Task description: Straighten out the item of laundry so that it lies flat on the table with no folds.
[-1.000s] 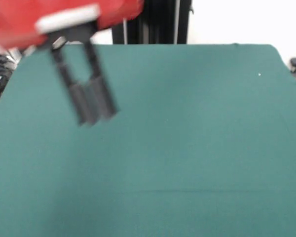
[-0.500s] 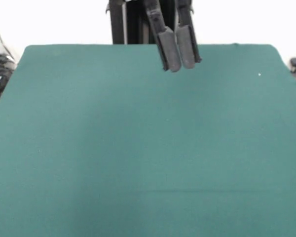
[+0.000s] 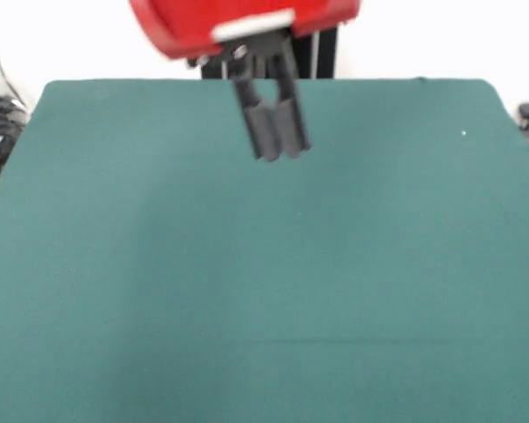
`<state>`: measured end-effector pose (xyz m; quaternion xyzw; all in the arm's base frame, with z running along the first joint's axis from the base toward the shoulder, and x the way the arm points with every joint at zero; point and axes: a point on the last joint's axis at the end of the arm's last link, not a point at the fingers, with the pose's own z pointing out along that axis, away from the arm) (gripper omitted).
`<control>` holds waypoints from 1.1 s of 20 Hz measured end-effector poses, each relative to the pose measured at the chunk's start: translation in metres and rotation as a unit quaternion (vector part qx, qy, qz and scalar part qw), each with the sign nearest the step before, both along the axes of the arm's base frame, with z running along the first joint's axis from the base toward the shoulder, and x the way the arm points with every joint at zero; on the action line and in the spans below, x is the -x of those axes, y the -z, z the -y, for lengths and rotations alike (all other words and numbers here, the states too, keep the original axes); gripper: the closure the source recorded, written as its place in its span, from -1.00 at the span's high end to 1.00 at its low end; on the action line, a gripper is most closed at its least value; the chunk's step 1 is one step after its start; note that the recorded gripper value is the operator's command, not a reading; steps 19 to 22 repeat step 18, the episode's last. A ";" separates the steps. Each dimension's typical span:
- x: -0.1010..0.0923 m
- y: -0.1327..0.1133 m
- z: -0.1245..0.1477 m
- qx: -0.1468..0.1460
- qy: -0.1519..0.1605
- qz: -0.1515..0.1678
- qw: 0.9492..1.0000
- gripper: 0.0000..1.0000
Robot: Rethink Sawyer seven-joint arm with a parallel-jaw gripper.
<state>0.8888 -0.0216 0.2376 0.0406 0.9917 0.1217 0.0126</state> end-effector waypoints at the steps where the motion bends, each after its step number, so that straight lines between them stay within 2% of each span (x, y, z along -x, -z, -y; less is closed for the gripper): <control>1: 0.002 0.007 0.006 0.009 0.003 -0.006 1.000 -1.00; 7: 0.006 0.033 0.024 0.045 0.016 -0.014 0.999 -1.00; 15: 0.000 0.053 0.033 0.088 0.026 0.028 0.995 -1.00; 22: 0.002 0.059 0.036 0.097 0.027 0.032 0.994 -1.00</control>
